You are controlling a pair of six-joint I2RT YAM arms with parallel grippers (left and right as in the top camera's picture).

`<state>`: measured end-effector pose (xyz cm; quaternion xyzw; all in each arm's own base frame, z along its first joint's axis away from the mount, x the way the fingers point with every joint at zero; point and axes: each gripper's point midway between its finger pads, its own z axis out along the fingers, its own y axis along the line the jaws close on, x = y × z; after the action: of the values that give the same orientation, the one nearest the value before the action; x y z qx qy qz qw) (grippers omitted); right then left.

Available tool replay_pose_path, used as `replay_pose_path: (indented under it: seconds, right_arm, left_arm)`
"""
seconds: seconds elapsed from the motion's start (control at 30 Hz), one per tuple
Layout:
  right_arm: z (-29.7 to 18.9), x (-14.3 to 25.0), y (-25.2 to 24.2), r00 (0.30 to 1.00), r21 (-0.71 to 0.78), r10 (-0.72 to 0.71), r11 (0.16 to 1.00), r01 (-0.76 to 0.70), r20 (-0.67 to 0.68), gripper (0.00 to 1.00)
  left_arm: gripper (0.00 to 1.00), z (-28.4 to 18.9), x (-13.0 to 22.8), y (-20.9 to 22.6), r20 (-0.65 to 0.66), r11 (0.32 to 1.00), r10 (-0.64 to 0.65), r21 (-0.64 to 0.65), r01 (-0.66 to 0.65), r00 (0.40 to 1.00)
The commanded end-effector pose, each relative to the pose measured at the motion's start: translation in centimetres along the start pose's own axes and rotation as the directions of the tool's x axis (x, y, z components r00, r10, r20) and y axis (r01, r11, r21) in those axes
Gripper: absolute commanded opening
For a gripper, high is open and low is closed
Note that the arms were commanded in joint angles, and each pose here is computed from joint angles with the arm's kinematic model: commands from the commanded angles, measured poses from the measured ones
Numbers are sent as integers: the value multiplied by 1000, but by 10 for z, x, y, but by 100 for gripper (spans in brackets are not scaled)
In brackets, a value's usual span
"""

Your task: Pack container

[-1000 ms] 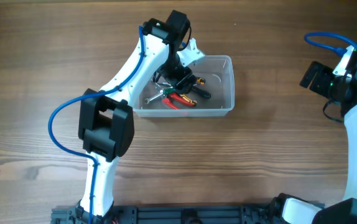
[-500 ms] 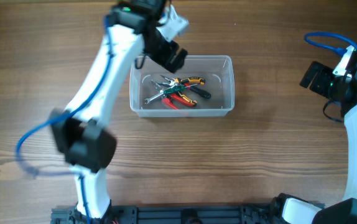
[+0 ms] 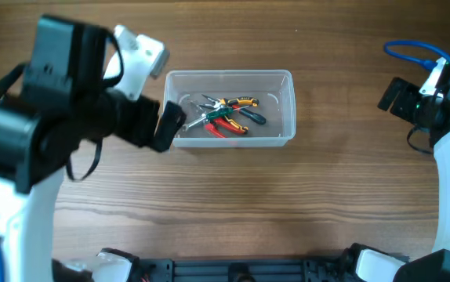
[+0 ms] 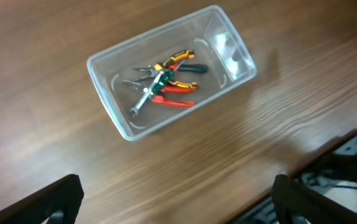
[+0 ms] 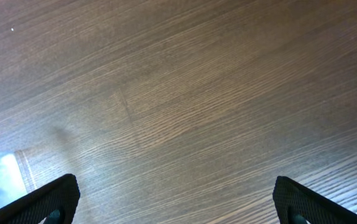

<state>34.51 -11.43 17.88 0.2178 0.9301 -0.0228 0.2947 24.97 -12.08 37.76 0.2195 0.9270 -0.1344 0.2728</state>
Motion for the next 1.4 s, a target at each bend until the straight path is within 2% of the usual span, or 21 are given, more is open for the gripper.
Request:
replay_pose_path:
  seconds: [0.0,0.23,0.37,0.5,0.63,0.8,0.9,1.03,1.13,1.37]
  right_arm:
    - [-2,-2,-3,1000,16,19,1000,-19,11,100]
    - [-2,-2,-3,1000,16,19,1000,-19,11,100]
    - [-2,-2,-3,1000,16,19,1000,-19,11,100]
    - [-2,-2,-3,1000,16,19,1000,-19,11,100]
    - [-2,-2,-3,1000,16,19,1000,-19,11,100]
    - [-2,-2,-3,1000,16,19,1000,-19,10,100]
    - [-2,-2,-3,1000,16,19,1000,-19,11,100]
    - [-2,-2,-3,1000,16,19,1000,-19,10,100]
    - [-2,-2,-3,1000,16,19,1000,-19,11,100]
    - [-2,-2,-3,1000,16,19,1000,-19,11,100]
  left_arm:
    - [100,-13,24,-11,4,995,-96,39,96,995]
    - [100,-15,109,-19,-44,978,-205,35,206,978]
    - [100,-11,138,-20,79,944,-327,62,323,942]
    - [100,-14,138,-14,282,925,-380,101,367,881]
    - [100,-15,147,-12,329,903,-429,123,412,841]
    - [100,-12,163,-12,279,896,-442,102,431,852]
    - [100,-12,161,-5,305,898,-434,67,435,848]
    - [100,-5,156,-3,320,936,-344,39,351,883]
    - [100,10,144,3,351,965,-247,6,261,903]
    - [100,70,122,29,434,965,-219,-36,259,874]
